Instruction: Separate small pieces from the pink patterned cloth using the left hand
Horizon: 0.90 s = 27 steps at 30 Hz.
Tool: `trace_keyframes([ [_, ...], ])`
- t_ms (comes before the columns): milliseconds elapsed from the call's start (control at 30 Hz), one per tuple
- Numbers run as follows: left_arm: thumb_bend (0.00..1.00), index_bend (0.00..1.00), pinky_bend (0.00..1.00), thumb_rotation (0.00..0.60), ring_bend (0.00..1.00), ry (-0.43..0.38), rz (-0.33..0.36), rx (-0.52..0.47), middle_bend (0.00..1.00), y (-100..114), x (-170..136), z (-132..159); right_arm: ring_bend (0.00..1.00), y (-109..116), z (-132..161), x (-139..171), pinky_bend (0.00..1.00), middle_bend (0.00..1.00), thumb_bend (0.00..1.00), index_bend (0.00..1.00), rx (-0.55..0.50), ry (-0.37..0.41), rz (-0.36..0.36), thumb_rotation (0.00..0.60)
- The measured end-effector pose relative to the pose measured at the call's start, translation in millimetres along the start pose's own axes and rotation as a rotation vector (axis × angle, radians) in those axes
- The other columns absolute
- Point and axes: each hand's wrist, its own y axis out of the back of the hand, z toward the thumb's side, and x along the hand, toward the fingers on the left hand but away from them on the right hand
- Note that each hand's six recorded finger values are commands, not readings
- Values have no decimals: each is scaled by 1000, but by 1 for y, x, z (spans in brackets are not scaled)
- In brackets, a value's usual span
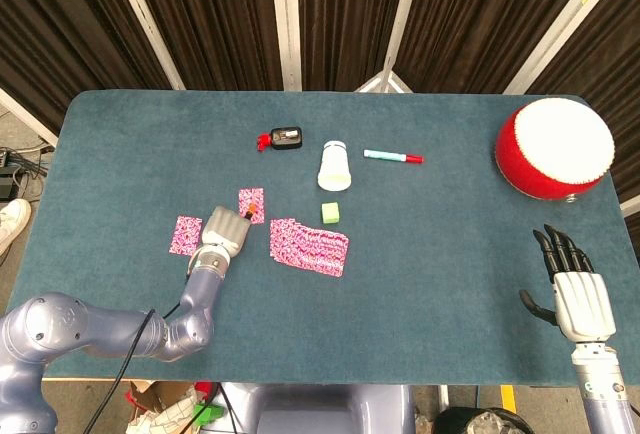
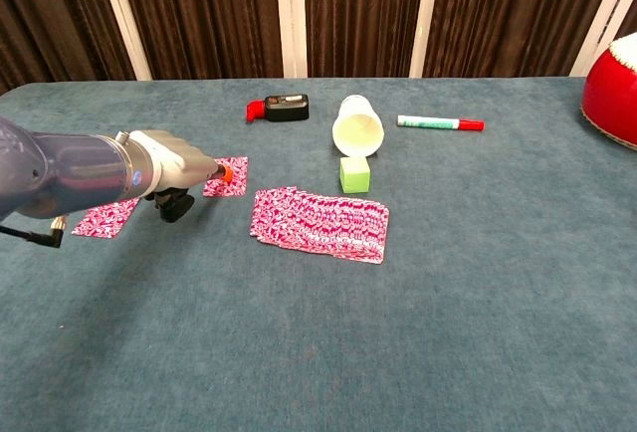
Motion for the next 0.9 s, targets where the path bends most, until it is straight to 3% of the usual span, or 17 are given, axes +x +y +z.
trace_keyframes([
  [433,915,71,649,600,726,111,57,101,817,12,39,-26,84,-3,-4,-1,189,51,276,22,10,-17,10,600],
  [667,903,59,651,600,724,105,88,100,816,23,37,-24,84,-2,-3,-1,189,51,277,22,5,-14,5,600],
  [767,824,54,649,600,696,96,129,101,790,35,29,-25,84,-1,-2,0,189,51,277,22,2,-9,3,600],
  [900,686,41,624,600,554,74,197,83,637,55,12,-29,85,1,2,1,189,51,278,22,-2,0,-3,600],
])
